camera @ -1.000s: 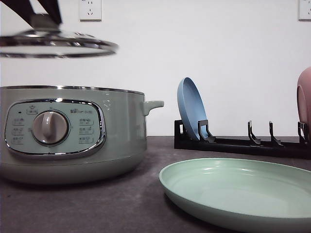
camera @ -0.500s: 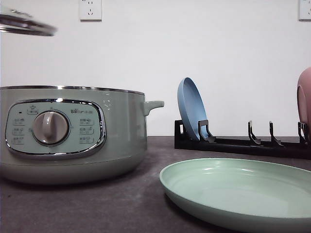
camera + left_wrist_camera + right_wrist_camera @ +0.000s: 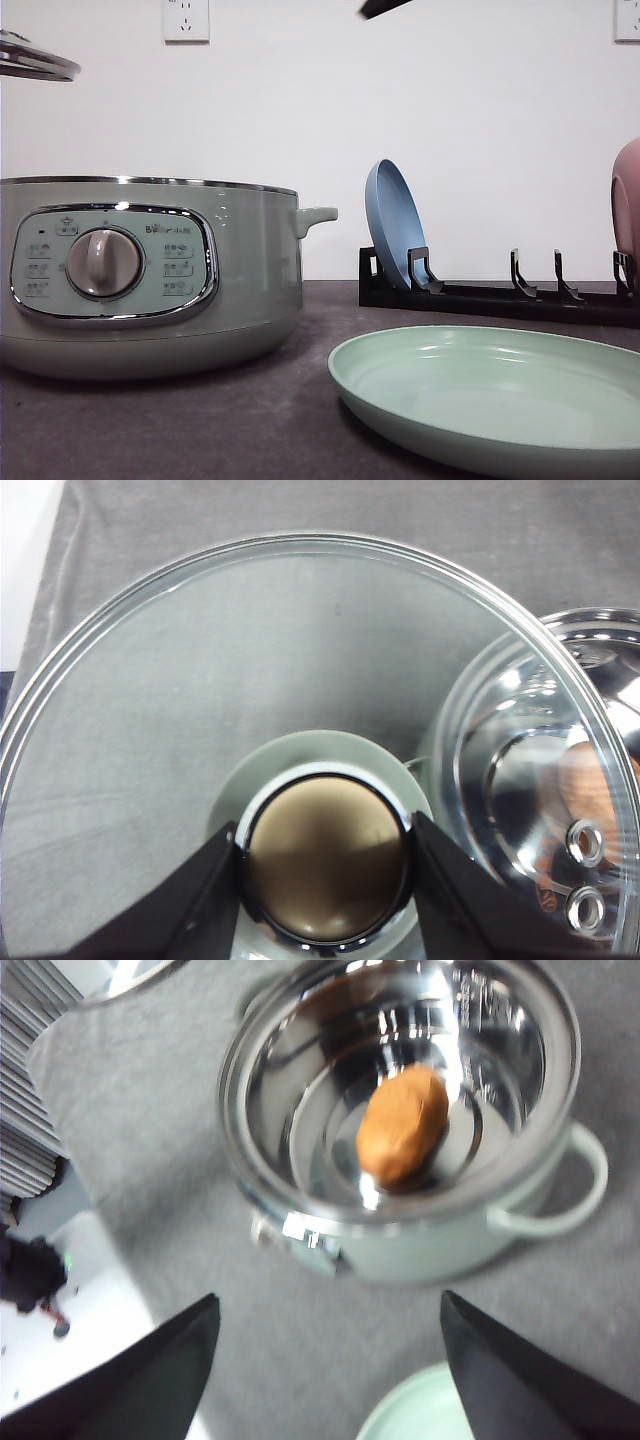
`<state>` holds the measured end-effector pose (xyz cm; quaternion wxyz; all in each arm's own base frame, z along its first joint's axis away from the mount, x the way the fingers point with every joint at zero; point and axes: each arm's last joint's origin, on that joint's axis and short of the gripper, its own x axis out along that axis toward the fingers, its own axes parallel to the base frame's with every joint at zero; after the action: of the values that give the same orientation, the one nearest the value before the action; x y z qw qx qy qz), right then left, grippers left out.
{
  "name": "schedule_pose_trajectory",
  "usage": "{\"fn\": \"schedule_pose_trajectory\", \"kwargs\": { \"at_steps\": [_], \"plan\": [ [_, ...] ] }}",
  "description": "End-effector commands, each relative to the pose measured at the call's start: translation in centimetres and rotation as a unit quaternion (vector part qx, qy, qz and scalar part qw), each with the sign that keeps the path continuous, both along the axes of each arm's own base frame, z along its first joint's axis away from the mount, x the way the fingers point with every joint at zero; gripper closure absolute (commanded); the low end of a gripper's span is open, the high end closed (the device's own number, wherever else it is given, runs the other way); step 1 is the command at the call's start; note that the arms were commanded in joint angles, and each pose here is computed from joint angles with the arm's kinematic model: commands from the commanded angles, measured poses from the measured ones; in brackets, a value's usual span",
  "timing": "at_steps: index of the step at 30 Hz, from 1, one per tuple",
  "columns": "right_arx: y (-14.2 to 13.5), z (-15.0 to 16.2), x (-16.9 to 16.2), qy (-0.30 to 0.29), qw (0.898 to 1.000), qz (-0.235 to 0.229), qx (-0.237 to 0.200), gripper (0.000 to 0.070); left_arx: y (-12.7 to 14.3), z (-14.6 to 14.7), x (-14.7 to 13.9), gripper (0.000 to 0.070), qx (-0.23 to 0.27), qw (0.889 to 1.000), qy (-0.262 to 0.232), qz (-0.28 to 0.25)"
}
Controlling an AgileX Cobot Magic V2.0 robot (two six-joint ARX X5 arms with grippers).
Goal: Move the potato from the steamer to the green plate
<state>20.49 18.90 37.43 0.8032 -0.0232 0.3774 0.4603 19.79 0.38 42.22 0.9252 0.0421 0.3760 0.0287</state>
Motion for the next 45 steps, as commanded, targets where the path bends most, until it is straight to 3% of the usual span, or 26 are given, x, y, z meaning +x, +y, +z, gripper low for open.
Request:
{"fn": "schedule_pose_trajectory", "kwargs": {
  "at_steps": [1, 9, 17, 30, 36, 45],
  "plan": [
    [1.6, 0.4, 1.4, 0.000, 1.000, 0.005, 0.003, 0.0250, 0.2, 1.2, -0.3, 0.0698, 0.002, 0.999, -0.038, 0.005],
    [7.0, -0.2, 7.4, 0.009, 1.000, 0.006, -0.010, 0.0249, 0.6, 1.2, -0.3, 0.0698, 0.002, 0.999, -0.038, 0.018],
    [11.7, -3.1, 11.4, 0.012, 0.999, -0.005, -0.035, 0.0208, 0.7, 1.2, -0.3, 0.0698, 0.002, 0.999, -0.039, 0.018],
    [16.9, -9.5, 12.2, -0.001, 0.994, -0.022, -0.111, 0.0208, 0.7, 1.2, -0.3, 0.0698, 0.001, 0.999, -0.038, 0.019],
    [17.8, -11.6, 12.4, -0.007, 0.989, -0.037, -0.145, 0.0203, 0.7, 1.1, -0.4, 0.0699, 0.001, 0.999, -0.033, 0.018],
    [18.1, -12.9, 12.6, 0.002, 0.987, -0.038, -0.157, 0.0203, 0.6, 1.1, -0.4, 0.0699, 0.001, 0.999, -0.030, 0.018]
  ]
}}
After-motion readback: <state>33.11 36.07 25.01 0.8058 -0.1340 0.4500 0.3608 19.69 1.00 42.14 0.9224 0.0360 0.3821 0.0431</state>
